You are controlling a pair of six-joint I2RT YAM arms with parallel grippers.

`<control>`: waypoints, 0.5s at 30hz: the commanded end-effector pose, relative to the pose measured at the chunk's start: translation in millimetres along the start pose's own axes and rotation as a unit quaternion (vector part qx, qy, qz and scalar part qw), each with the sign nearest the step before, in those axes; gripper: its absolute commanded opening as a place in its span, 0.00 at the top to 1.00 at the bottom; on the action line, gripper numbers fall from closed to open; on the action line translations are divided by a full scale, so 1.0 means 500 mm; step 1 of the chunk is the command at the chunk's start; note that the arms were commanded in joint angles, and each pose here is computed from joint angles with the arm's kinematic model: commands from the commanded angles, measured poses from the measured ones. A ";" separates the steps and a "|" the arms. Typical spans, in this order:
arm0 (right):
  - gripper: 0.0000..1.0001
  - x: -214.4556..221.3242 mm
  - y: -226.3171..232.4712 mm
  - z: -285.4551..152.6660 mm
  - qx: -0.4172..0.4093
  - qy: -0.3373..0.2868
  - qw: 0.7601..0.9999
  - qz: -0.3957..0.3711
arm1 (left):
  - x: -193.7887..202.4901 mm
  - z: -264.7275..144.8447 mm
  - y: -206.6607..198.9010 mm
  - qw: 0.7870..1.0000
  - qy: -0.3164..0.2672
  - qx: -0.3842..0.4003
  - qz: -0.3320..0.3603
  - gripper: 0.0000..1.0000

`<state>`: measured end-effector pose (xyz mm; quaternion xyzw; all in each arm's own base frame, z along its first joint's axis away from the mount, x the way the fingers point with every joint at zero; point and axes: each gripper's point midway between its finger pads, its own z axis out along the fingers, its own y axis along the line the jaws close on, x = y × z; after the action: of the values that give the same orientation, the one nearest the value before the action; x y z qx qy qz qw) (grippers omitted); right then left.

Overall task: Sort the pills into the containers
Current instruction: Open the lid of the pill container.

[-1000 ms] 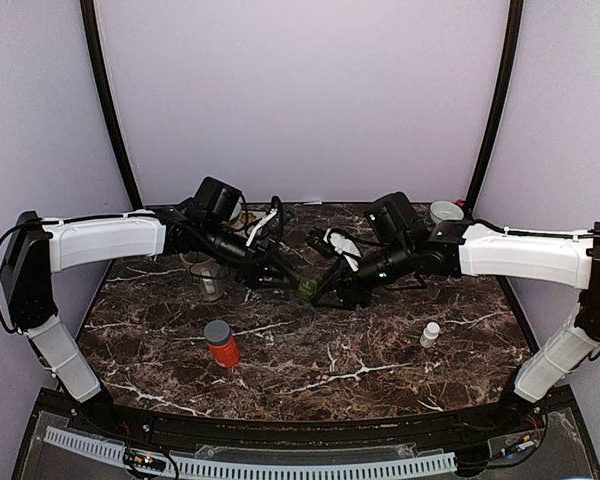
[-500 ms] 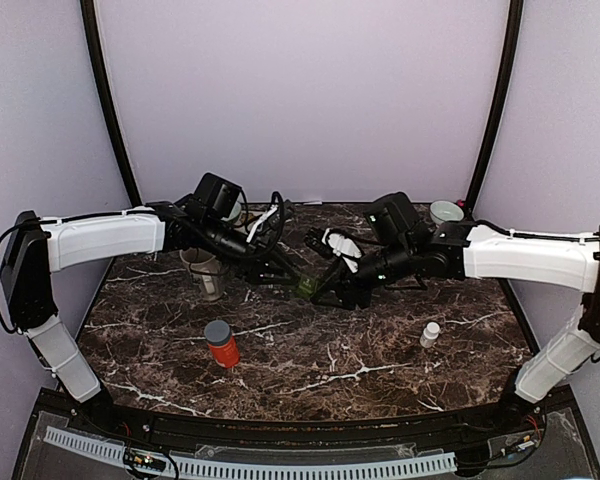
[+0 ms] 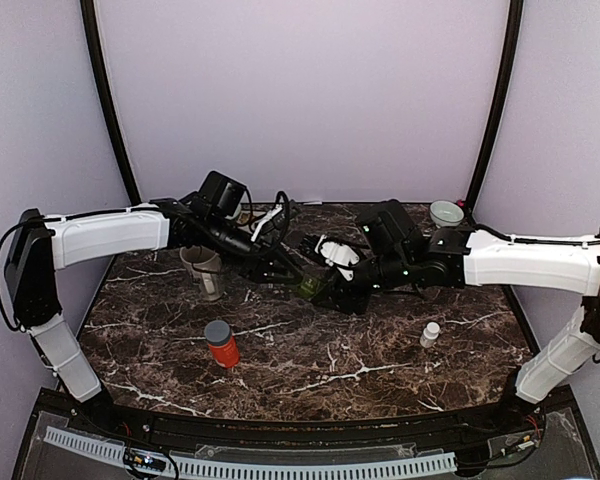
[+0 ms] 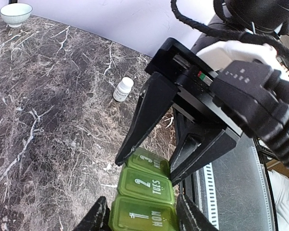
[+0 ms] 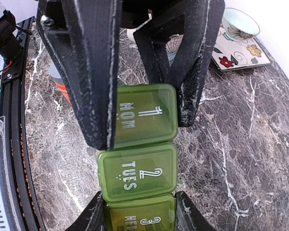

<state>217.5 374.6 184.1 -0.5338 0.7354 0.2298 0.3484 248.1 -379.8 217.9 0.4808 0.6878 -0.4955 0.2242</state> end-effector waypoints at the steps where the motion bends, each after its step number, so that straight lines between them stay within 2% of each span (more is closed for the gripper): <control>1: 0.74 -0.008 -0.015 -0.007 0.051 0.001 0.998 -0.031 | -0.038 -0.007 0.004 0.999 -0.009 -0.020 -0.034 0.58; 15: 0.73 -0.009 -0.019 -0.015 0.072 -0.003 0.997 -0.040 | -0.038 -0.001 0.013 0.998 -0.005 -0.019 -0.059 0.56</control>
<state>224.5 368.5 183.1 -0.5310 0.7409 0.1808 0.3693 257.9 -386.6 219.1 0.4643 0.7051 -0.4900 0.2171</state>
